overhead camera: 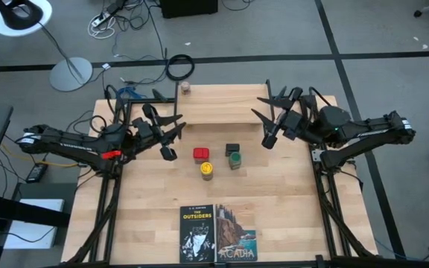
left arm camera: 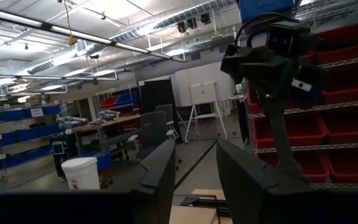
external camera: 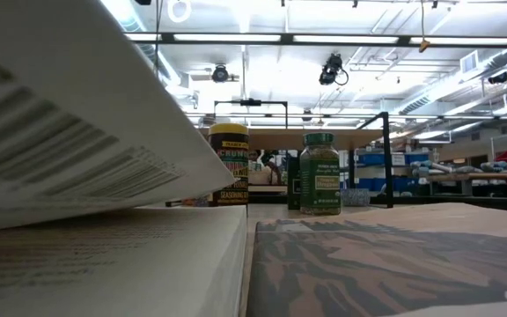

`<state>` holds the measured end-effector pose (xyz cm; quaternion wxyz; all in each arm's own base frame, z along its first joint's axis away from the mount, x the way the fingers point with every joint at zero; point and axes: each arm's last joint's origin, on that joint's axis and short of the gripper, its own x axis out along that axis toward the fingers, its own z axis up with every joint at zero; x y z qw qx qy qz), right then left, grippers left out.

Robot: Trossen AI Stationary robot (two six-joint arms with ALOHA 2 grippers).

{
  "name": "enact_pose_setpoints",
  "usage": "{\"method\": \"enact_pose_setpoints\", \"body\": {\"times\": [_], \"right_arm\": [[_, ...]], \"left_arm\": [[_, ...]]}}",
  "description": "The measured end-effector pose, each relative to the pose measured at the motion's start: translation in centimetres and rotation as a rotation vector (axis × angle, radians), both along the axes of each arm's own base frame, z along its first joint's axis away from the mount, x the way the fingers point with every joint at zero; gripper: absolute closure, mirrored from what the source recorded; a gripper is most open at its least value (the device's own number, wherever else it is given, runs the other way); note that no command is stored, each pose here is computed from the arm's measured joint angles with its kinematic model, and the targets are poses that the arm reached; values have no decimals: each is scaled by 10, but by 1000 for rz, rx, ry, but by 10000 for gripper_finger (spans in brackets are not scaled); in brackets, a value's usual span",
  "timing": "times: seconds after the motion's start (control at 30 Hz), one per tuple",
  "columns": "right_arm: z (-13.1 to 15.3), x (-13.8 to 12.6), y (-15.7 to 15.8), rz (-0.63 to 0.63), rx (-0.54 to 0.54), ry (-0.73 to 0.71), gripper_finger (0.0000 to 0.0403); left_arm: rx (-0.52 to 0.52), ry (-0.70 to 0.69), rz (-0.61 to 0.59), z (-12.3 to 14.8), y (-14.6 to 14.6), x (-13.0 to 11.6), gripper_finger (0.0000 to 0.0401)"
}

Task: Shelf spices
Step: Put the black seasoning can on the shelf

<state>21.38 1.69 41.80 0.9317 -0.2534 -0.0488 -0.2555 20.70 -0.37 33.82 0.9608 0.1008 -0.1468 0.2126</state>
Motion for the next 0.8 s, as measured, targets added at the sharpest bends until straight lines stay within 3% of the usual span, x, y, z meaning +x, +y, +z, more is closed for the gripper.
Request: {"method": "enact_pose_setpoints", "body": {"times": [0.3,0.43,0.6,0.8], "right_arm": [[1,0,1,19,-18,-5,247],[1,1,2,82,-41,-7,250],[2,1,4,98,-43,-11,252],[7,-1,4,97,-35,-67,252]], "left_arm": [[-5,-39,-6,3,0,-1,278],[-6,14,-2,-1,0,1,278],[-80,71,45,-9,7,3,274],[-139,163,44,-21,9,5,236]]}}
